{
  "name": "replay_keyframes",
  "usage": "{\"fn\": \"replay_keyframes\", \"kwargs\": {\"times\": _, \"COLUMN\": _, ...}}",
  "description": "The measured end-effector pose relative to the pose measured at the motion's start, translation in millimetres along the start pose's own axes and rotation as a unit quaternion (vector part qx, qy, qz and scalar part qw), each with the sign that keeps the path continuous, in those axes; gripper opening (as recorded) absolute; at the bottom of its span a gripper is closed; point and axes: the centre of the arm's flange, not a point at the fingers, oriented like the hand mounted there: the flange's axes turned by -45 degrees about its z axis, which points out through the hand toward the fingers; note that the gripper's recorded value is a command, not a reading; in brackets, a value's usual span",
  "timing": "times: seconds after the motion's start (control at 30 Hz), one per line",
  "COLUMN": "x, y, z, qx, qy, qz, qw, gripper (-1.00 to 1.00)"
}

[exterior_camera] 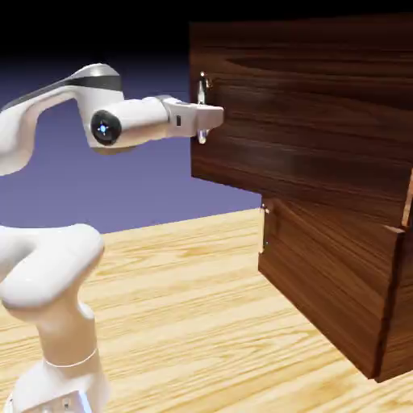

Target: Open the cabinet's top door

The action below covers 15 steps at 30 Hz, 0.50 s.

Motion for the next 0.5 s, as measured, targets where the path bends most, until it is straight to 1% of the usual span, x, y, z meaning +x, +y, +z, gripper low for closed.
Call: {"fn": "replay_keyframes", "kwargs": {"times": 0.5, "x": 0.0, "y": 48.3, "z": -106.9, "qx": 0.120, "qy": 0.000, "qz": 0.000, "qw": 0.993, "gripper": -1.00}}
